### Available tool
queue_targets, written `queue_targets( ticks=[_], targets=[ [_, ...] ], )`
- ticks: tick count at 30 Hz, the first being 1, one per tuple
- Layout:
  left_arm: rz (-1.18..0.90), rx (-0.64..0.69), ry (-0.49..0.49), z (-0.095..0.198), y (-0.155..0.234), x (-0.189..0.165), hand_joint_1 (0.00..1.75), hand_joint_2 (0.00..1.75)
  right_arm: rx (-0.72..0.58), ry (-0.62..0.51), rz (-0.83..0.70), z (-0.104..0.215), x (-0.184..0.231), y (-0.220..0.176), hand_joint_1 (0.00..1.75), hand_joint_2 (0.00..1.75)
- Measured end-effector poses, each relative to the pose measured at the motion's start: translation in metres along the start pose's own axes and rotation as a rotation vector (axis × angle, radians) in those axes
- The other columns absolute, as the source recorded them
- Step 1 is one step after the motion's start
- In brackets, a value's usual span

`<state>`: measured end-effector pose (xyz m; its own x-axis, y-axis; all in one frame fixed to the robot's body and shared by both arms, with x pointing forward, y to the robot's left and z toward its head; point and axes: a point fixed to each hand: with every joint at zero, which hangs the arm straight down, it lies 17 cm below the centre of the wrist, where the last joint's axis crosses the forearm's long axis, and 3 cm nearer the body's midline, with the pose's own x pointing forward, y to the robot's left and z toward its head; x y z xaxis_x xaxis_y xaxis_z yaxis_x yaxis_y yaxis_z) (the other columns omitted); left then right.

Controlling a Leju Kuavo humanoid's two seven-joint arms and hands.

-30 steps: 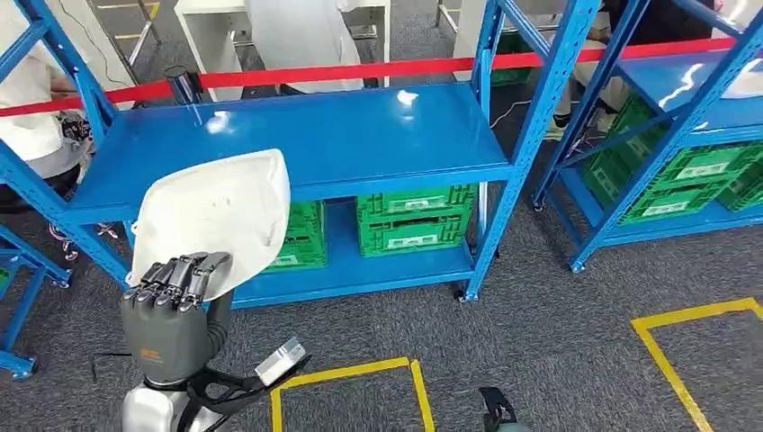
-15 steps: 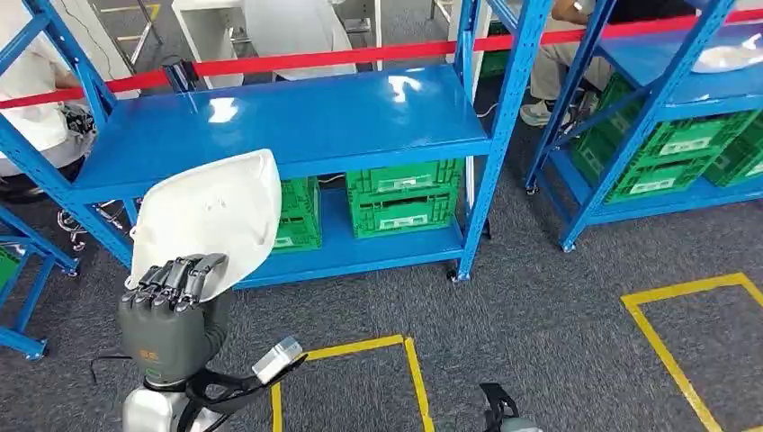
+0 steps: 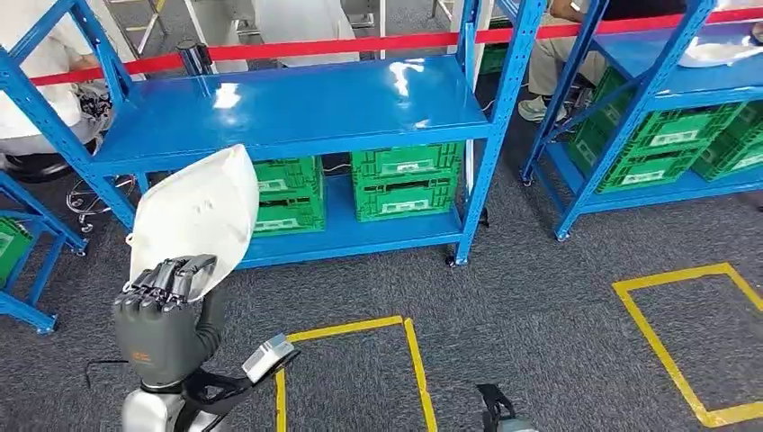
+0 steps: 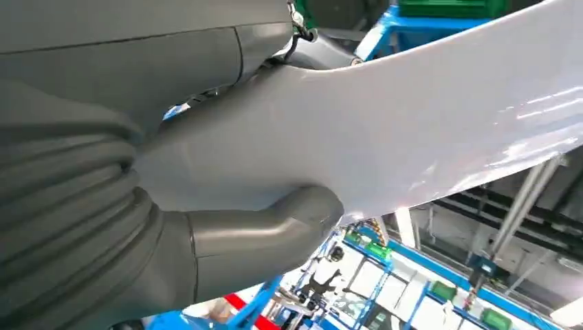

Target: Take the parts from the cabinet and place them on the table.

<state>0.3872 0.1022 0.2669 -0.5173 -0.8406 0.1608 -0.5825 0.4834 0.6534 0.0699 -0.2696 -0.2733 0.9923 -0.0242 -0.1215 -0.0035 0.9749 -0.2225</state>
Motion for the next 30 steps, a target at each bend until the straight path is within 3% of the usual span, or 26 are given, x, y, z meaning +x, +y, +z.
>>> queue_targets(
  ticks=[14,30],
  targets=[
    [0.151,-0.005,0.085,0.007,-0.006,-0.009,1.75,1.75,-0.009,0.019,0.000,-0.001,-0.005,0.000,0.00,0.00],
    [0.151,0.036,0.060,0.005,0.004,-0.009,1.75,1.75,-0.017,0.010,0.010,0.000,-0.001,-0.001,0.00,0.00]
  ],
)
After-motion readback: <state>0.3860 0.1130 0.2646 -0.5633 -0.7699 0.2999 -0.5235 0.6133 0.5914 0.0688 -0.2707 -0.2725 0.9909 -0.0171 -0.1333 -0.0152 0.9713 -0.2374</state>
